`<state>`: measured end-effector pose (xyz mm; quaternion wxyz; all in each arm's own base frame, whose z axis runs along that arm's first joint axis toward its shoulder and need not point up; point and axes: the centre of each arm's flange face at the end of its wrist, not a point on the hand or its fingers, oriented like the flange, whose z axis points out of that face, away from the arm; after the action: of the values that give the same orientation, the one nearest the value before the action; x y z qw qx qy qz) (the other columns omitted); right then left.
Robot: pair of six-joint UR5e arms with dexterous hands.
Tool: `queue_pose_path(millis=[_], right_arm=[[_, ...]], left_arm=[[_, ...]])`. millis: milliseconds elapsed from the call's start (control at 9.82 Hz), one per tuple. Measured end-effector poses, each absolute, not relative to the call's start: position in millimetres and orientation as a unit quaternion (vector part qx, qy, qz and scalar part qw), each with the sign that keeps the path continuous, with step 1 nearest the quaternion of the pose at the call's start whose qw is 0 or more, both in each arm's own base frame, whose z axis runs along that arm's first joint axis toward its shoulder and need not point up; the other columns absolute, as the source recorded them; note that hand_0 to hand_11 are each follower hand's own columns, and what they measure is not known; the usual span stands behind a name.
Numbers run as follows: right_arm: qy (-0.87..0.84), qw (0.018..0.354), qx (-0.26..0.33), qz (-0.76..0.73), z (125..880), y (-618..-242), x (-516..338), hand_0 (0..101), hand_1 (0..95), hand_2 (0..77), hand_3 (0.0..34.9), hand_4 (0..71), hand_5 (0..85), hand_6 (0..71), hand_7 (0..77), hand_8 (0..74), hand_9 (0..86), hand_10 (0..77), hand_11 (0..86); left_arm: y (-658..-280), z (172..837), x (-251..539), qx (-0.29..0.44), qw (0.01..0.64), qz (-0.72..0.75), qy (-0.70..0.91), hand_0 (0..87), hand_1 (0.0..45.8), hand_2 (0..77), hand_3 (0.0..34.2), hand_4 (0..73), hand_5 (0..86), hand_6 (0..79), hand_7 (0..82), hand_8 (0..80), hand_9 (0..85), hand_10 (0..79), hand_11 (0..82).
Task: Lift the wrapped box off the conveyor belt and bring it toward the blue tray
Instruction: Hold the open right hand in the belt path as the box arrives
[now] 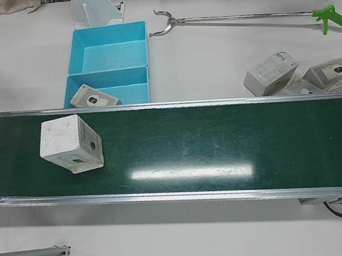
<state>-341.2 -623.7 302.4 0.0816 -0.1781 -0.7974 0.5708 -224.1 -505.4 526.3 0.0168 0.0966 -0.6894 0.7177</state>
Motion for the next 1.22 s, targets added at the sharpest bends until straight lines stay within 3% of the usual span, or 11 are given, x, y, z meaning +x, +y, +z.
queue_pose_path(millis=[305, 1222], right_arm=[[-0.798, 0.082, -0.180, 0.569, 301.0, -623.3, -341.2, 49, 16.4, 19.1, 19.3, 18.5, 36.0, 10.4, 33.8, 2.7, 9.8, 0.0, 1.6], [-0.799, 0.082, -0.183, 0.567, 298.4, -621.8, -343.4, 49, 16.4, 19.1, 19.5, 19.6, 37.1, 10.4, 33.3, 2.7, 9.8, 0.0, 1.6]], left_arm=[[-505.5, 526.3, -224.1, 0.097, 0.017, 0.718, -0.689, 0.0, 0.0, 0.5, 0.0, 0.0, 1.1, 0.0, 0.0, 0.0, 0.0, 0.5, 0.0], [-505.4, 526.3, -224.1, 0.097, 0.017, 0.718, -0.689, 0.0, 0.0, 0.5, 0.0, 0.0, 1.1, 0.0, 0.5, 0.0, 0.0, 0.5, 0.0]])
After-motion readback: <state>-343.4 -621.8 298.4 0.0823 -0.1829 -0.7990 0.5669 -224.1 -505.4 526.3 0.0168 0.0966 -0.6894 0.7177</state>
